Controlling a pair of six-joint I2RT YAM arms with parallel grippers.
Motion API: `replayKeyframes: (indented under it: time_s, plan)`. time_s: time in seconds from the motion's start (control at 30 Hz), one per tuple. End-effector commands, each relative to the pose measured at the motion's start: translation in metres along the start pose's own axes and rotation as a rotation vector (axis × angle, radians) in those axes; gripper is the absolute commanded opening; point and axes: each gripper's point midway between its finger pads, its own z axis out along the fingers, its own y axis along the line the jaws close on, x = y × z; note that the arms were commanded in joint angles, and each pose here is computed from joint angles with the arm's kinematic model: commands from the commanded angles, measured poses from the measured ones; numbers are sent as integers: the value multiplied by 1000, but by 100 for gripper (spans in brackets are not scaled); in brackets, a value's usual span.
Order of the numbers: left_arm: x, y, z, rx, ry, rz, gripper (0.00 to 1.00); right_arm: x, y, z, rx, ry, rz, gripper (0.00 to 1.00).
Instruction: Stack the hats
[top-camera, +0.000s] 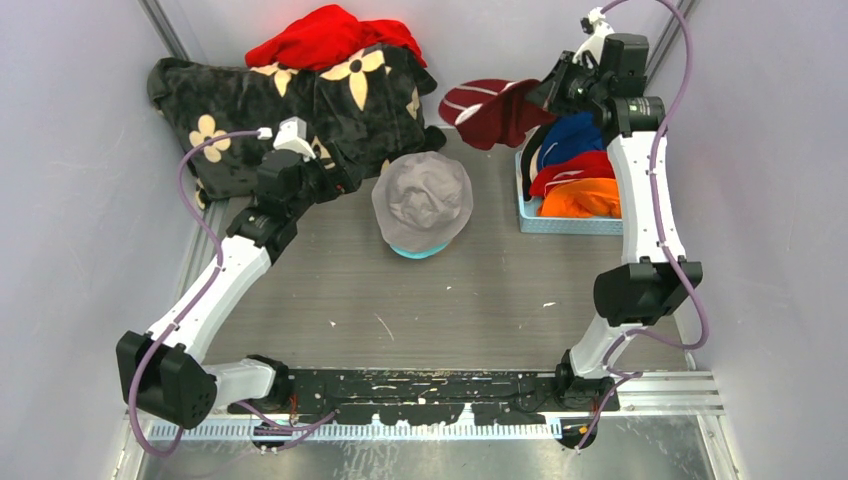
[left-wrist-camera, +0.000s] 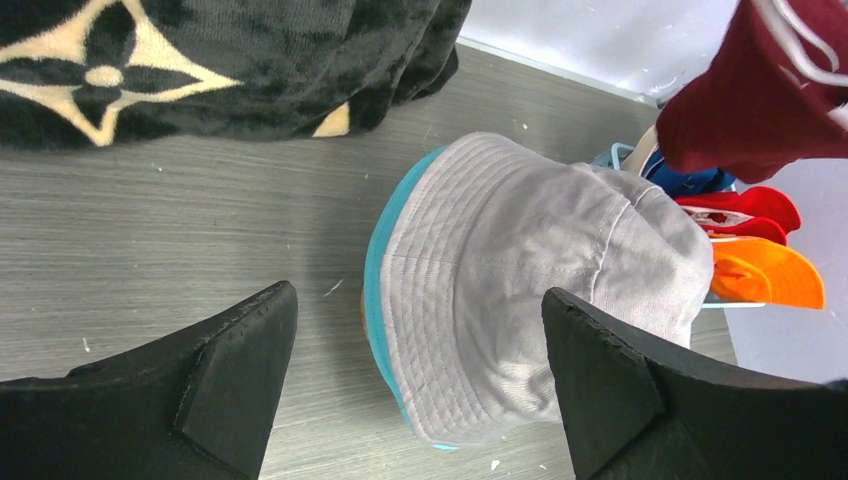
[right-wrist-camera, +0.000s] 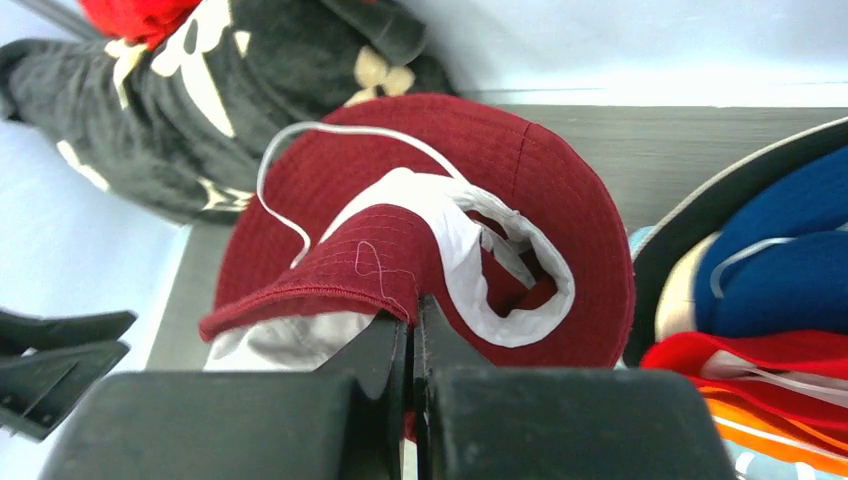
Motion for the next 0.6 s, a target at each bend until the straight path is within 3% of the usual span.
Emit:
replayKeyframes:
  time_s: [0.0,0.37,0.57]
  plan:
    - [-35,-17,-14,41,-94,23,91,-18,49,-9,-253,-29,6,1]
    - [-37,-18,-15,37,-89,31,91,-26,73,-6,-438,7,176,1]
    - [-39,-19,-15,39,-91,31,91,-28,46,11,-292,3,191,1]
